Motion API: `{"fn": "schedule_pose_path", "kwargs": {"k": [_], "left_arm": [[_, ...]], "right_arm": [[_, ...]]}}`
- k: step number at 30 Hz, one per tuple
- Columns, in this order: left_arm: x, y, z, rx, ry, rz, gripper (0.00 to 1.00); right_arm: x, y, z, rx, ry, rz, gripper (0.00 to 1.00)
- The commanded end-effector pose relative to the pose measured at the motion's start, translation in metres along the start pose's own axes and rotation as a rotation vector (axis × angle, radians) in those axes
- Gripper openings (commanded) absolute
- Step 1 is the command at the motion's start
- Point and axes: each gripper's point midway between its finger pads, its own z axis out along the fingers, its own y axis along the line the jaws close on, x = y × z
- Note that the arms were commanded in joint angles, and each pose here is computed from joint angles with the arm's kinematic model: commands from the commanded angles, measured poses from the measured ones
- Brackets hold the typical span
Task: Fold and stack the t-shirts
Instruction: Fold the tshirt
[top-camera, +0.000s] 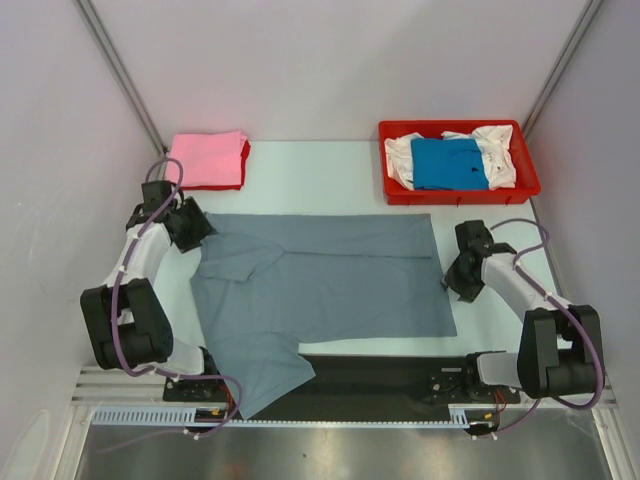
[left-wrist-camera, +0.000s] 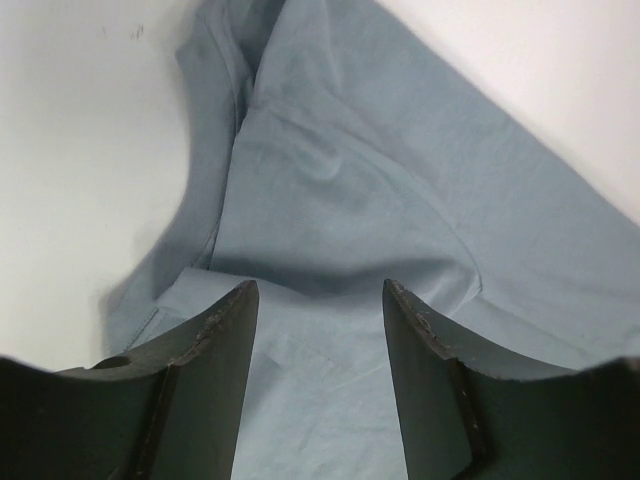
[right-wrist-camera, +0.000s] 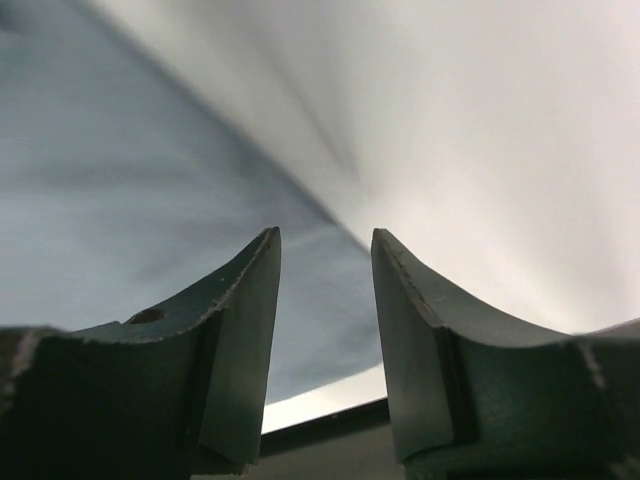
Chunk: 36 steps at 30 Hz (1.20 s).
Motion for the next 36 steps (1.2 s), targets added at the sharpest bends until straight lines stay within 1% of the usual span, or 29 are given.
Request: {"fn": "schedule_pose_path", "kwargs": {"k": [1, 3, 4, 5, 9, 10, 11, 13, 17, 18, 20, 21, 25, 29, 31, 34, 35, 36], "left_arm": [[0.002, -0.006, -0.008, 0.035, -0.011, -0.001, 0.59], [-0.003, -0.011, -0.007, 0.048, -0.010, 0.001, 0.58], [-0.003, -0.012, -0.004, 0.048, 0.003, 0.002, 0.58], [-0.008, -0.015, -0.006, 0.057, -0.006, 0.007, 0.58], [-0.015, -0.015, -0.004, 0.048, -0.012, 0.019, 0.58], [-0.014, -0.015, -0.003, 0.047, -0.006, 0.023, 0.58], [-0.012, -0.014, -0.002, 0.039, 0.010, 0.018, 0.58], [-0.008, -0.008, -0.001, 0.005, 0.023, 0.002, 0.56], [0.003, 0.024, -0.001, -0.144, 0.020, -0.058, 0.52], [0.004, 0.028, 0.000, -0.156, 0.019, -0.068, 0.52], [0.002, 0.031, 0.002, -0.146, 0.018, -0.088, 0.52], [0.001, 0.032, 0.004, -0.147, 0.024, -0.095, 0.51], [0.010, 0.036, 0.012, -0.153, 0.070, -0.094, 0.52], [0.026, 0.056, 0.016, -0.223, 0.102, -0.095, 0.59], [0.027, 0.061, 0.017, -0.218, 0.097, -0.096, 0.58], [0.030, 0.067, 0.023, -0.224, 0.102, -0.083, 0.56], [0.032, 0.071, 0.027, -0.234, 0.110, -0.079, 0.54], [0.032, 0.072, 0.028, -0.232, 0.112, -0.065, 0.53]], "right_arm": [[-0.044, 0.039, -0.034, -0.130, -0.133, -0.117, 0.47], [-0.056, 0.061, -0.036, -0.207, -0.156, -0.131, 0.48], [-0.056, 0.075, -0.039, -0.273, -0.137, -0.155, 0.49], [-0.056, 0.088, -0.033, -0.302, -0.125, -0.165, 0.49], [-0.045, 0.102, -0.012, -0.274, -0.052, -0.176, 0.45], [-0.044, 0.104, -0.008, -0.276, -0.043, -0.150, 0.43], [-0.035, 0.100, 0.000, -0.260, -0.014, -0.137, 0.42], [-0.028, 0.095, 0.007, -0.241, 0.003, -0.120, 0.40], [-0.009, 0.069, 0.023, -0.163, 0.041, -0.061, 0.37], [0.004, 0.056, 0.029, -0.135, 0.069, -0.050, 0.36], [0.011, 0.045, 0.033, -0.119, 0.082, -0.020, 0.32], [0.023, 0.035, 0.038, -0.099, 0.118, 0.000, 0.32], [0.037, 0.015, 0.034, -0.059, 0.147, 0.030, 0.31], [0.036, 0.004, 0.024, -0.054, 0.128, 0.032, 0.32], [0.032, 0.004, 0.020, -0.072, 0.118, 0.011, 0.32], [0.016, 0.017, 0.013, -0.121, 0.083, -0.026, 0.33], [0.004, 0.026, 0.007, -0.152, 0.059, -0.058, 0.33], [0.001, 0.031, 0.007, -0.162, 0.063, -0.074, 0.33]]}}
